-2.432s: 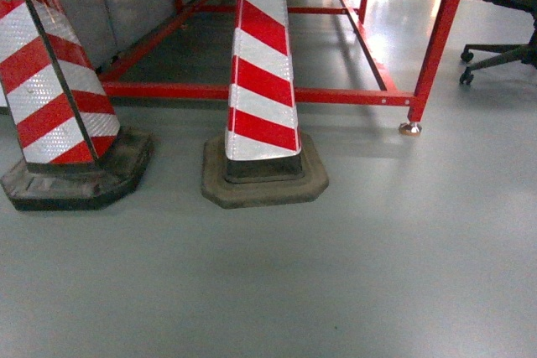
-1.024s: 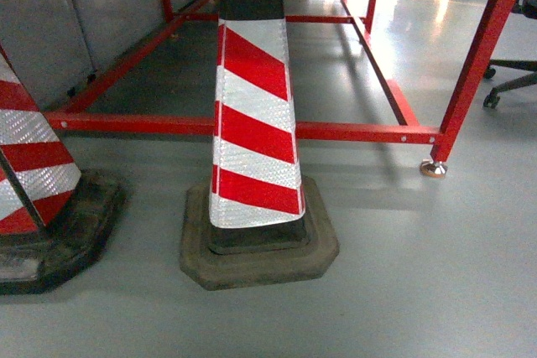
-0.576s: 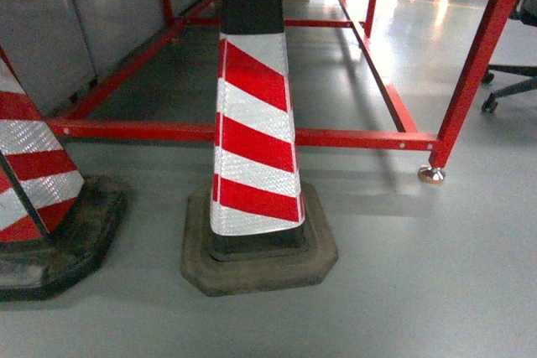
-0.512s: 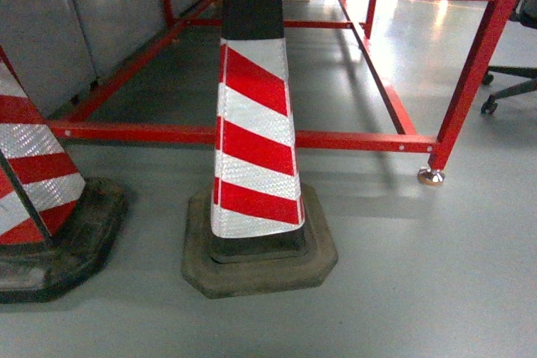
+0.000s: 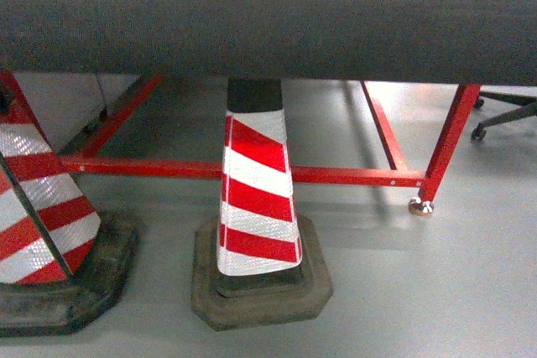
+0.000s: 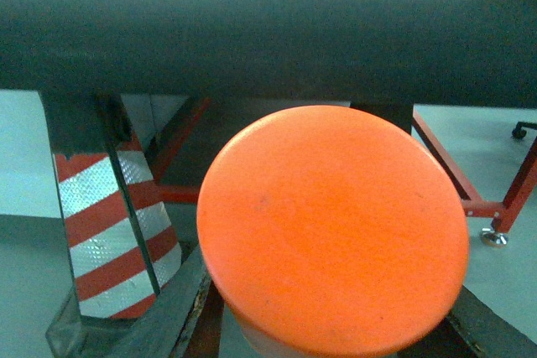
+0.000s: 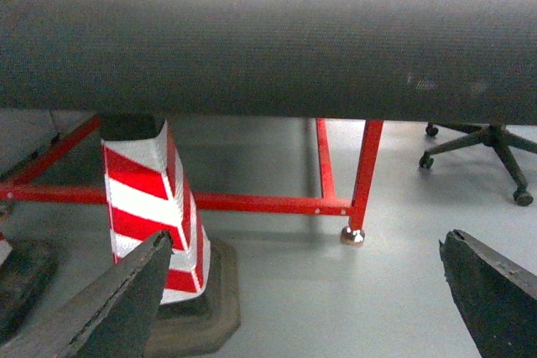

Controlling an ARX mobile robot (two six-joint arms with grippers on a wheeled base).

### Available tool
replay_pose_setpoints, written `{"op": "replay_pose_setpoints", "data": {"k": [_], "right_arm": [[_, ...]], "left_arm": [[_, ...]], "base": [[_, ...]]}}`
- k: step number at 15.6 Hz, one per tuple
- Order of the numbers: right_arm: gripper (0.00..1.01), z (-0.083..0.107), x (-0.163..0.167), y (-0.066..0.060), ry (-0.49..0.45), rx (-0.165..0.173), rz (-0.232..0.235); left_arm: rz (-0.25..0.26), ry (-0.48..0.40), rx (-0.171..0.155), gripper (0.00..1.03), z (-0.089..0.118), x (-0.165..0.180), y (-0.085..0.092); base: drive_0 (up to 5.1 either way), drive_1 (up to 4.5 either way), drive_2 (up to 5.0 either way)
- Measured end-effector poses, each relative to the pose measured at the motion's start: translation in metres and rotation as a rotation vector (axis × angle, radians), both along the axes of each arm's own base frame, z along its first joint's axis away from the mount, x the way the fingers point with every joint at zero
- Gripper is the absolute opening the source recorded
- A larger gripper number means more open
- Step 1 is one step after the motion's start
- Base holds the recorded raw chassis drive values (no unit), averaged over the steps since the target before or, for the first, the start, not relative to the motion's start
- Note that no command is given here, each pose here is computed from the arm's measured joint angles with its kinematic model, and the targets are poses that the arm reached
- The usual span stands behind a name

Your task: Pick capacitor and pack into box

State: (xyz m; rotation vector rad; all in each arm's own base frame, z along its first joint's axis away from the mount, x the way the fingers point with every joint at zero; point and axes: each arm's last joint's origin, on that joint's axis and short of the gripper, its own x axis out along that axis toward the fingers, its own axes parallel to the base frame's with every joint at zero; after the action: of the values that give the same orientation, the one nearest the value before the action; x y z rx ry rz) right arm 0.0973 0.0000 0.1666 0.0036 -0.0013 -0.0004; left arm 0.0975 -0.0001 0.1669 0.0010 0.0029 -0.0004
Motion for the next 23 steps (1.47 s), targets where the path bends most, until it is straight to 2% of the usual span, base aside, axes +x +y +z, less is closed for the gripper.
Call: {"op": "replay_pose_setpoints", "data": {"k": [23], "right_arm": [[0.98, 0.0000, 0.0000, 0.0000, 0.000, -0.001, 0.000]], "left_arm": [[0.000, 0.000, 0.000, 0.44, 0.0000, 0.0000, 0.0000]], "base": [[0.0, 0.00, 0.0]]}}
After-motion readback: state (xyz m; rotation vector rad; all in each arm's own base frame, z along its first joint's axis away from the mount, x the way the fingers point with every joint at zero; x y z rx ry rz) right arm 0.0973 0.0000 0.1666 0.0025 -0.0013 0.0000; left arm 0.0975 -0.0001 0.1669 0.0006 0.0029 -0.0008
